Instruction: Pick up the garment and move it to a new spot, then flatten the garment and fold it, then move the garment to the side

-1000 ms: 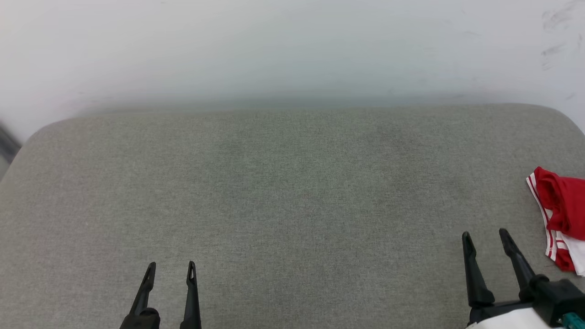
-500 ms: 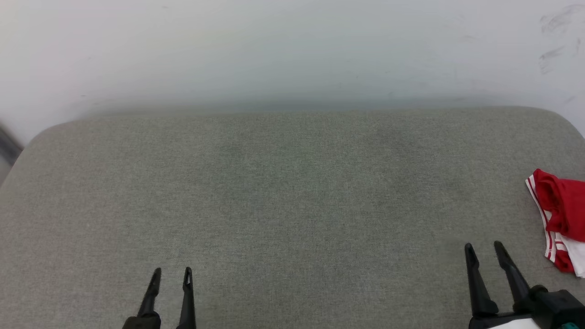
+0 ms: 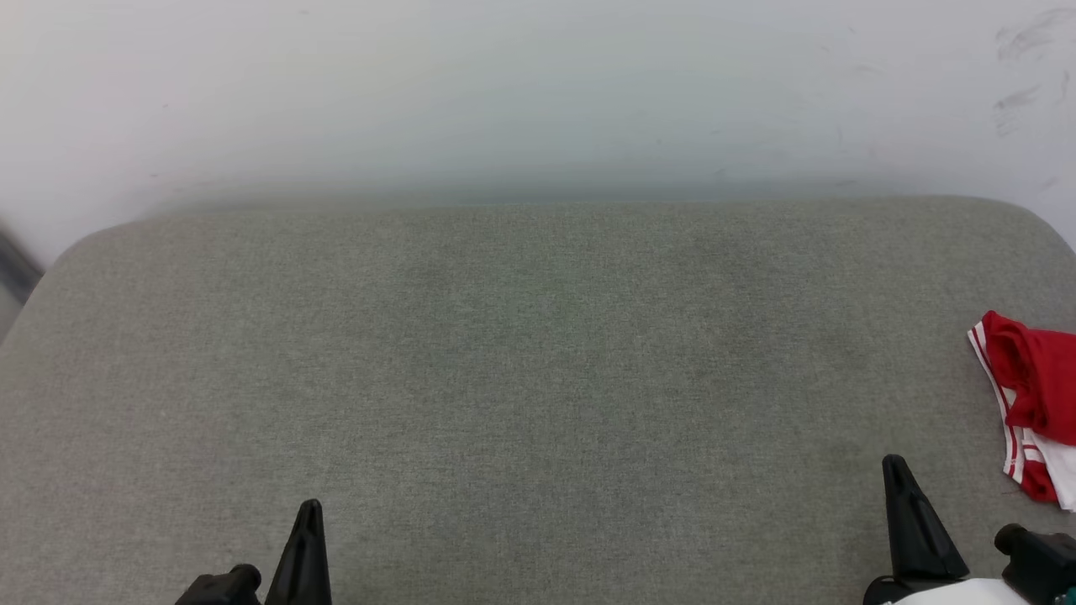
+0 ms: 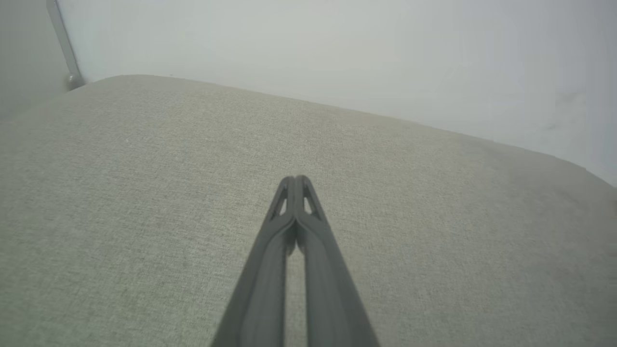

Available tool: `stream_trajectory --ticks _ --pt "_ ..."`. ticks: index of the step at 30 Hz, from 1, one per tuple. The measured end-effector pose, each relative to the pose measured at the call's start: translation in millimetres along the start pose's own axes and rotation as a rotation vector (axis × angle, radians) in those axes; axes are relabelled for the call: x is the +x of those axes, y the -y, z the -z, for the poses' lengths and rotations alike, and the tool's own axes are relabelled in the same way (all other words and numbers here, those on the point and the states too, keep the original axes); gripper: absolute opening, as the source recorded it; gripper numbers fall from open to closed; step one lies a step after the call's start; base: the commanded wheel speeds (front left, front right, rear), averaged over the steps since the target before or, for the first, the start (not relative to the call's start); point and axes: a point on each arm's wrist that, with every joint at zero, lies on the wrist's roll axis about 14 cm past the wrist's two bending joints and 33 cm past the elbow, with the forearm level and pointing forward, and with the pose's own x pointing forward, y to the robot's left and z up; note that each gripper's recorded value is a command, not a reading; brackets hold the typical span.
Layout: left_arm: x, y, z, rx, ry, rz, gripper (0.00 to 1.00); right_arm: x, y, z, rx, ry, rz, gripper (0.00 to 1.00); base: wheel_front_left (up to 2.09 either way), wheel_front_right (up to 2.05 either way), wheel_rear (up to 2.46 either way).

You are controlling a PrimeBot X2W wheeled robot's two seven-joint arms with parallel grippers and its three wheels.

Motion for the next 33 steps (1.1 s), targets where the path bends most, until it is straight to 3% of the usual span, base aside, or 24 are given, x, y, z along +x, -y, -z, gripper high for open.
stream_trajectory --ticks 33 --pt "23.3 -11.9 -0.8 -0.544 -0.054 -0.042 0.0 20.8 7.8 -1.9 0.516 -0.016 0.06 0.0 0.0 0.0 0.0"
